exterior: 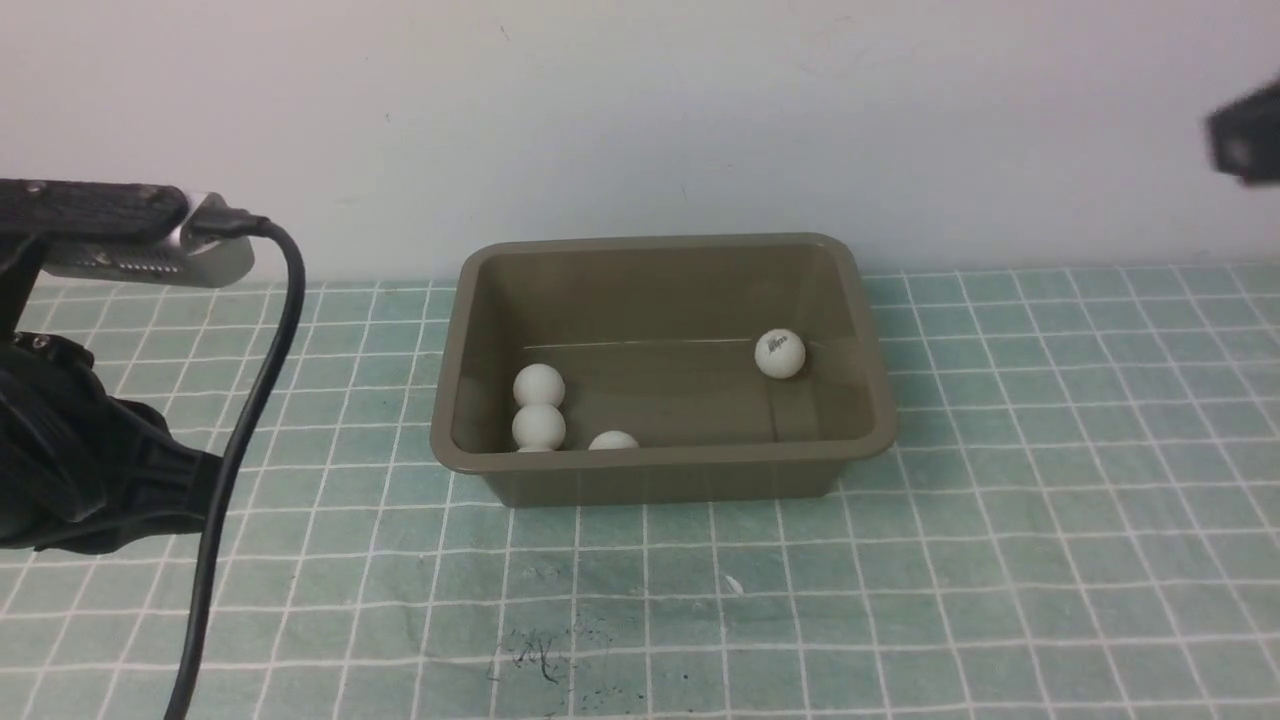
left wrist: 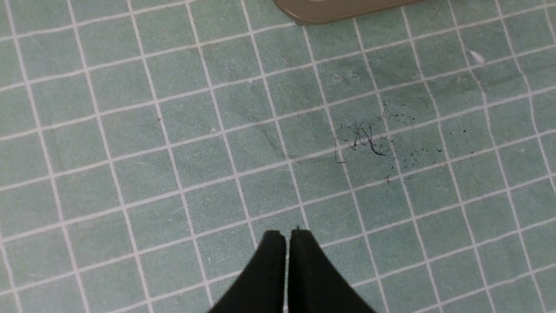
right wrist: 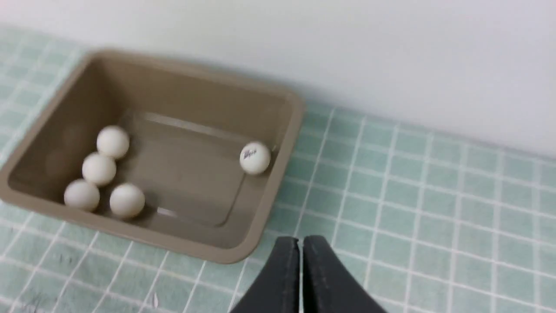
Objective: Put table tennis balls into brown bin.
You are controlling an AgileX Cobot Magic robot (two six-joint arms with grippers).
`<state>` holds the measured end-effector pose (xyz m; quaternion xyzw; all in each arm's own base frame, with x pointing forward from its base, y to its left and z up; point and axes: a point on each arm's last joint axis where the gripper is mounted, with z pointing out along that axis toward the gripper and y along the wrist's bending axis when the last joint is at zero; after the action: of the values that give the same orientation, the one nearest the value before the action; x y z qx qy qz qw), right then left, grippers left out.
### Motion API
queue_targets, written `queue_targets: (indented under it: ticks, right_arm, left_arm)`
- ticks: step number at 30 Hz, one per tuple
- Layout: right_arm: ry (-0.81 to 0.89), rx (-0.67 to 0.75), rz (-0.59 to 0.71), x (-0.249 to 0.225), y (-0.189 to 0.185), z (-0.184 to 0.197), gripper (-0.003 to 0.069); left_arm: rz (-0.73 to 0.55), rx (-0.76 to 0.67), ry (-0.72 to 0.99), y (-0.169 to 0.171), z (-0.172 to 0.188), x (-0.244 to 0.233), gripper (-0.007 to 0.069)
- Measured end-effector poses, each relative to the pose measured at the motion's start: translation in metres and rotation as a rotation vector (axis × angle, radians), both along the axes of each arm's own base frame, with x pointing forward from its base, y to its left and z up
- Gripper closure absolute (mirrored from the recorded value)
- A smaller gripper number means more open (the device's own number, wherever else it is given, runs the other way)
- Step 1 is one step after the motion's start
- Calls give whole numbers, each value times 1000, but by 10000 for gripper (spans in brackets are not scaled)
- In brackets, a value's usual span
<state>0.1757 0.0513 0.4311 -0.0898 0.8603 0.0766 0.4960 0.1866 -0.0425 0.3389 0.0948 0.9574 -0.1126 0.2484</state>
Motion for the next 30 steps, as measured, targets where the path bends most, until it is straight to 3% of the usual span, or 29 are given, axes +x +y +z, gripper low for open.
queue_targets:
  ticks: [4, 10, 18, 23, 30]
  right_arm:
    - [-343, 123, -34, -91, -31, -36, 672]
    - [-661, 283, -51, -160, -54, -97, 673]
    - [-642, 302, -82, -154, -55, -123, 673]
    - [-668, 289, -76, -155, -54, -122, 673]
    - [-669, 286, -76, -155, -54, -122, 673]
  left_arm:
    - [2, -5, -6, 0, 0, 1, 630]
    - [13, -17, -55, -1, 3, 5, 630]
    - [27, -30, -138, 0, 3, 0, 630]
    - [31, -26, -258, 7, 2, -40, 630]
    - [47, -72, -603, 20, -1, -130, 630]
